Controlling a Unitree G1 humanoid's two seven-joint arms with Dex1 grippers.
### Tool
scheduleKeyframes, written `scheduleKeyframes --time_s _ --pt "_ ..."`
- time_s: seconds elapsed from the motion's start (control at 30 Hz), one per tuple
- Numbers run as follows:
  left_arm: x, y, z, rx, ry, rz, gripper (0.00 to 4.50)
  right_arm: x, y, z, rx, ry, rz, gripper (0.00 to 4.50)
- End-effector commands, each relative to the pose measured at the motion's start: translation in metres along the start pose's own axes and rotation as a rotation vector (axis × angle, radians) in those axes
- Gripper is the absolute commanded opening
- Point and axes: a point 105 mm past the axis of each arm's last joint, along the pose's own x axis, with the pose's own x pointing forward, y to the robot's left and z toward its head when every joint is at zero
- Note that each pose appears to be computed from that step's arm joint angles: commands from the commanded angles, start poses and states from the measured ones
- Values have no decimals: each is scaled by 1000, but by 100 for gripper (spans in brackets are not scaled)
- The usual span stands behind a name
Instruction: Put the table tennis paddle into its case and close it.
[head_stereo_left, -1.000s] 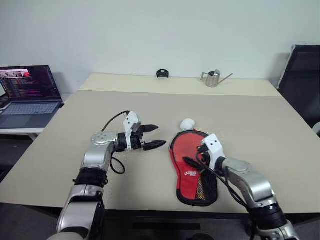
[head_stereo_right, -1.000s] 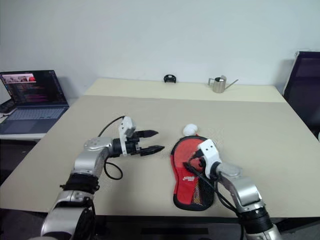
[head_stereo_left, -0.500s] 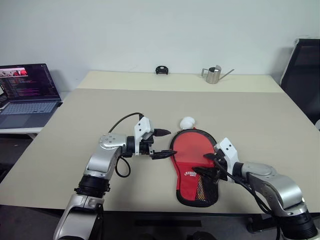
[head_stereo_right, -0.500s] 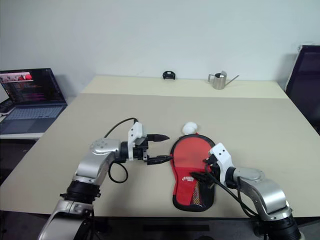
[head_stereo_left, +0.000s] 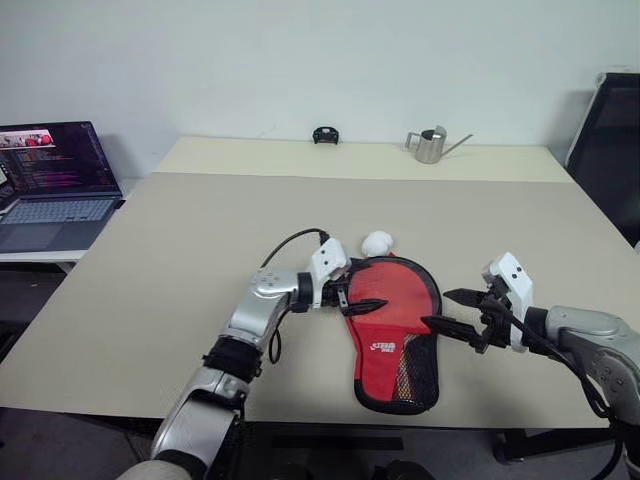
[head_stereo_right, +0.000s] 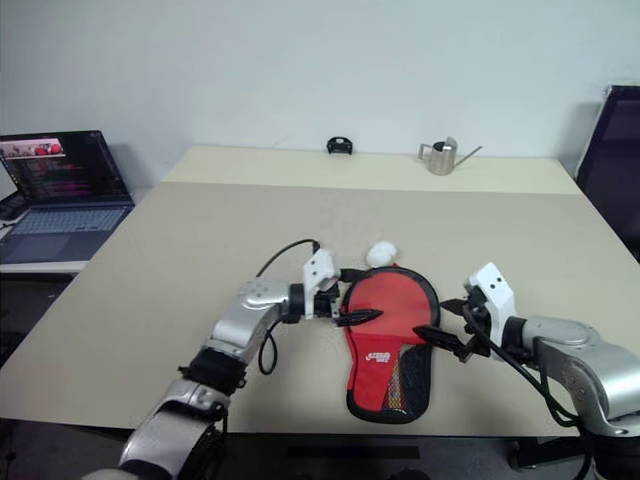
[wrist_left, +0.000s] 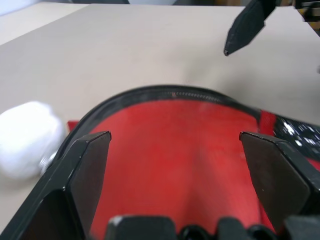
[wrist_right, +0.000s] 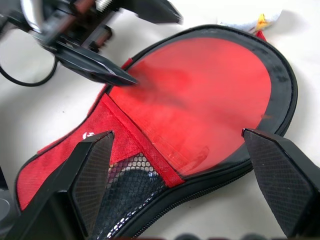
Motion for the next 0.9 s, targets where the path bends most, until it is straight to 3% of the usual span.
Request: scheduleKeyframes --time_s 0.03,0.37,0.57,0.7,0.9 --pt "10 -5 1 47 13 -51 448 -6 4 11 -38 -32 -4 450" --pt "16 -5 -34 -54 109 -49 448 -8 -2 23 -45 -58 -39 450" --pt "15 -13 -53 -87 154 -60 448 0 -12 58 -76 -120 -35 450" --pt "19 -19 -57 -67 166 -78 448 24 -34 86 -50 -157 -77 450" --pt "21 -21 -57 -64 163 -81 448 65 -46 104 -19 -175 -97 450"
